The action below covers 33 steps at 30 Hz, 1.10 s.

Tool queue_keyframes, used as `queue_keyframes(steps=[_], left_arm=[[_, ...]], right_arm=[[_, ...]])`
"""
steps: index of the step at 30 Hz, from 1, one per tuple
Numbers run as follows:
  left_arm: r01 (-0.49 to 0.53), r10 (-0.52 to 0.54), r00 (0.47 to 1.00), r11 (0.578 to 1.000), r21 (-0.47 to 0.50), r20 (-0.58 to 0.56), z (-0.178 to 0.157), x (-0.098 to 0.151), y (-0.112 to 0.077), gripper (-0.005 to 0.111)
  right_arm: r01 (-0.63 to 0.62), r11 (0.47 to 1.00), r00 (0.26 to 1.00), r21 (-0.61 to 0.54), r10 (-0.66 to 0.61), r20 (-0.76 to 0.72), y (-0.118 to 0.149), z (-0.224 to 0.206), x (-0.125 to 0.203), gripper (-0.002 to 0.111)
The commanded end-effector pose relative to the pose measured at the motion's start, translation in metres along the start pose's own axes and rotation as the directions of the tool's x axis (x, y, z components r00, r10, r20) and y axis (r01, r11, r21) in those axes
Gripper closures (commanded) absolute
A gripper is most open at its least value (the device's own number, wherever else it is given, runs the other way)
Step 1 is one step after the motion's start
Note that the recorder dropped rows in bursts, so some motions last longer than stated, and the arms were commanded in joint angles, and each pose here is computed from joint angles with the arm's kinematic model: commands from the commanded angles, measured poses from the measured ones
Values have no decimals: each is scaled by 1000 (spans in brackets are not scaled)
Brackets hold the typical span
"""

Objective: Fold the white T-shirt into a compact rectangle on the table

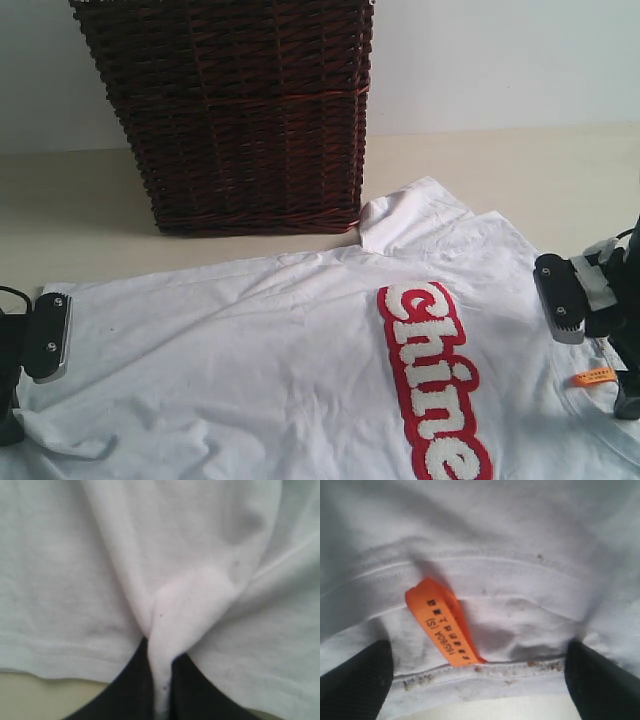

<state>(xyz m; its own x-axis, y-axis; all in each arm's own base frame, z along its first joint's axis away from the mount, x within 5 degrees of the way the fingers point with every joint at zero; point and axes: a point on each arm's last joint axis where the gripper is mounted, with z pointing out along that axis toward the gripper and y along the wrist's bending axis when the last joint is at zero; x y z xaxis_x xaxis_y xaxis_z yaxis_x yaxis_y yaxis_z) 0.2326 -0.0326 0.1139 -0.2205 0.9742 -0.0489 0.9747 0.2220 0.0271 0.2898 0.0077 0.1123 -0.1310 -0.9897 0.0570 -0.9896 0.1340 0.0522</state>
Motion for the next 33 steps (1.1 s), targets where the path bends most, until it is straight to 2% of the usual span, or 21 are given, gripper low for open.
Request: queue_keyframes(steps=[1, 3, 6, 8, 11, 16, 29, 31, 33], left_arm=[[-1, 1, 1000, 1000, 8, -8, 6, 0, 0, 107], [-1, 1, 1000, 1000, 8, -8, 6, 0, 0, 107], [-1, 1, 1000, 1000, 8, -8, 6, 0, 0, 107], [-1, 1, 1000, 1000, 8, -8, 6, 0, 0, 107], [-1, 1, 1000, 1000, 8, -8, 6, 0, 0, 107], [-1, 1, 1000, 1000, 8, -8, 6, 0, 0, 107], [-1, 1, 1000, 1000, -2, -5, 6, -1, 0, 107], [-1, 1, 1000, 1000, -2, -5, 6, -1, 0, 107], [-1, 1, 1000, 1000, 1, -6, 6, -1, 0, 107]], right_arm=[[-39, 996, 999, -77, 41, 27, 6, 12, -3, 20], [-104, 990, 990, -98, 112, 82, 7, 12, -9, 20], [-140, 984, 982, -110, 153, 114, 8, 11, -12, 20], [-75, 994, 992, -83, 83, 99, 6, 12, -10, 20], [88, 990, 995, -110, -92, -34, 9, 11, 4, 20], [57, 997, 990, -58, -64, -123, 4, 11, 11, 20], [53, 996, 990, -70, -62, -130, 5, 11, 12, 20], [44, 996, 991, -73, -53, -123, 5, 11, 11, 22], [28, 996, 993, -79, -36, -110, 6, 11, 10, 31]])
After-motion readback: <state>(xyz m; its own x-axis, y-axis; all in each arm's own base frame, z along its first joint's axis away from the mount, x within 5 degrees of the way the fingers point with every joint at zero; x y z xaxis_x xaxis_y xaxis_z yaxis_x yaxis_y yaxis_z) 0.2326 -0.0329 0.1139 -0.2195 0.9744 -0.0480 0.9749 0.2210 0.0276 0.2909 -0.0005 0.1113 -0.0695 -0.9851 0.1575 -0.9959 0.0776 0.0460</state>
